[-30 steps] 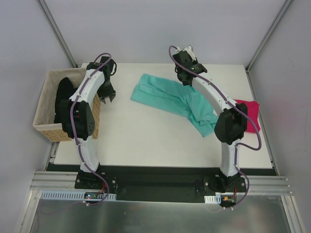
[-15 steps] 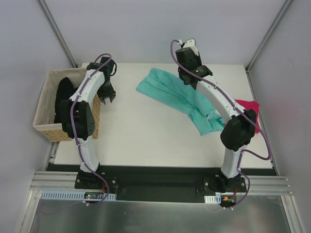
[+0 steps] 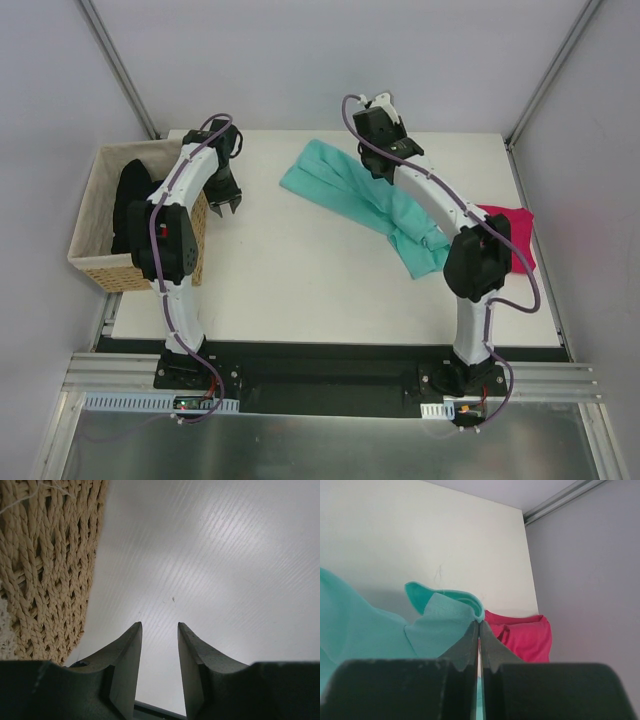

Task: Fold and stack the t-shirts
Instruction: Fold the other side of the tshirt into a rectangle

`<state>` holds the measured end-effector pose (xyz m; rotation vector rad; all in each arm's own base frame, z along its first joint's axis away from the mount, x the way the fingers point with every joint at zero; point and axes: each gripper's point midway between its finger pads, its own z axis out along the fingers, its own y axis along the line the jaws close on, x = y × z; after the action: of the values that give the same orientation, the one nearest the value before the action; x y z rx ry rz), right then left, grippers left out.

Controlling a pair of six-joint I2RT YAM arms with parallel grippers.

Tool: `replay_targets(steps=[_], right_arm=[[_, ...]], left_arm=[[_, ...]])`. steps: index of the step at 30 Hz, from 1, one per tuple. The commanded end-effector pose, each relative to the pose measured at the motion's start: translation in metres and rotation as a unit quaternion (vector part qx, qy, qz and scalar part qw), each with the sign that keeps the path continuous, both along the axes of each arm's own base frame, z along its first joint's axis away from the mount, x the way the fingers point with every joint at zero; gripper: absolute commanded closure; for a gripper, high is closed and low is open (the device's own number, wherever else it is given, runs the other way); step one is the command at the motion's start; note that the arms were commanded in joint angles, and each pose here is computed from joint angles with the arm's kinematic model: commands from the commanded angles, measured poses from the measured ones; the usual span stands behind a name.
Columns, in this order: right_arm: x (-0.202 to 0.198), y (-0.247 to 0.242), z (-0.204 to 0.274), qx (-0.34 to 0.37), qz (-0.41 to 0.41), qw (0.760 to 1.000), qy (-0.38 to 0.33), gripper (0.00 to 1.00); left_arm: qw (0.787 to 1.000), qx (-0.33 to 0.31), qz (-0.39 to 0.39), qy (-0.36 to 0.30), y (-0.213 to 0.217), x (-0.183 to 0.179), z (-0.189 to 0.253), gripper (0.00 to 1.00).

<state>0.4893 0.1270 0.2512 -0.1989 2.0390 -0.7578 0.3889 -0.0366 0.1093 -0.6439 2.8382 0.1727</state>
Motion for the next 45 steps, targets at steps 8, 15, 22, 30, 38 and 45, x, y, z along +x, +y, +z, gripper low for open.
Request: replay_targets(steps=[8,15,22,30,38,45], right_arm=[[0.051,-0.050,-0.015,-0.038,-0.071,0.997,-0.006,0.99],[0.068,-0.072,-0.026,-0.057,-0.091,0.994,-0.006,0.99],[0.075,-0.079,-0.026,-0.070,-0.104,0.992,-0.011,0.36],[0.055,-0.085,0.029,-0.033,-0.110,0.992,-0.060,0.31],[0.007,-0.052,0.033,0.030,-0.071,0.997,-0.028,0.33],[-0.029,-0.019,0.044,0.039,-0.031,0.999,-0.020,0.34]], left_arm=[[1.000,0.014,-0.012,0.007,0.010,-0.010,0.007,0.65],[1.000,0.015,-0.018,0.010,0.011,-0.010,0.012,0.65],[0.999,0.016,-0.028,0.008,0.011,-0.006,0.016,0.62],[0.996,-0.021,-0.076,-0.038,-0.010,0.024,0.021,0.58],[0.990,-0.066,-0.118,-0.048,-0.032,0.060,0.003,0.56],[0.977,-0.114,-0.168,-0.064,-0.063,0.093,-0.019,0.47]])
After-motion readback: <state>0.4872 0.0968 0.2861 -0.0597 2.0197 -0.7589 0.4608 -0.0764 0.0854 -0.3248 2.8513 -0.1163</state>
